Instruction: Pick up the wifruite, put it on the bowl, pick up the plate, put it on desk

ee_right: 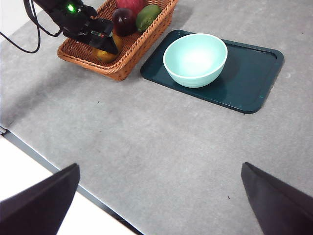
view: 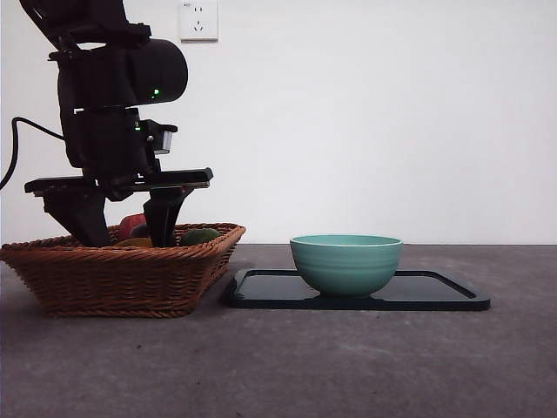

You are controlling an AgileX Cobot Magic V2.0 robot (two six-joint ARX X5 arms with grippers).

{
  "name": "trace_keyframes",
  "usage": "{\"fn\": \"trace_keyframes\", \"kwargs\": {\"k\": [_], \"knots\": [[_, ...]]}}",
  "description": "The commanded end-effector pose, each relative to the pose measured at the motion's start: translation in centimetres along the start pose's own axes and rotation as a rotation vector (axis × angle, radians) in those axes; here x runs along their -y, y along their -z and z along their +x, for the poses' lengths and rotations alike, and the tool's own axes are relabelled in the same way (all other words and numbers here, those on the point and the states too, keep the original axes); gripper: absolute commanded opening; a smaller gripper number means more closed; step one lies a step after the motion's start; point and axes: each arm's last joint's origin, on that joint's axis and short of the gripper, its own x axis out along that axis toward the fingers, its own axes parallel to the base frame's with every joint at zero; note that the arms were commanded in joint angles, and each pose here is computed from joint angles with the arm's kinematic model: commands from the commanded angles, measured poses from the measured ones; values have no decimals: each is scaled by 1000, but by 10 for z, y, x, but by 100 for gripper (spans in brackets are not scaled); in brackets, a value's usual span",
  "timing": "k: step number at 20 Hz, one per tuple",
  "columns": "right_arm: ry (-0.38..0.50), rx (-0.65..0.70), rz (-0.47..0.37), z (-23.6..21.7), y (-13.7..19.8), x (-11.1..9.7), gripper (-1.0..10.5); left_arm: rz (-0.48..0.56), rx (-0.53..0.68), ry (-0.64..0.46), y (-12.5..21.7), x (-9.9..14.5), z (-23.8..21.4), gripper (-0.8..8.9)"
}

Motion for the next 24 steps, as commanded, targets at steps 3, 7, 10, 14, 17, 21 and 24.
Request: {"fn": "trace_keyframes", "kwargs": {"k": [3,7,10,14,17,21,24], "knots": [[-7,17,6,-1,-2,-1,652,-8,-11,-6,-2,1,5,277],[-7,17,5,-1,-2,-1,652,17,-8,-5,-6,2,0,526],[-6,17,6,-1,-2,-1,652,44,12,2,-19,5,-19,538],[-6,18,5,-1,-2,-1,652,83,62,17,-32,6,-65,605],[-6,18,5,-1,-2,-1,652,123,108,124,-24,2,-107,604],[-5,18,5,-1,-2,-1,652,204,179,306,2,-7,-171,603],[-6,18,5,-1,-2,-1,652,291,258,444,30,-13,-219,603]]}}
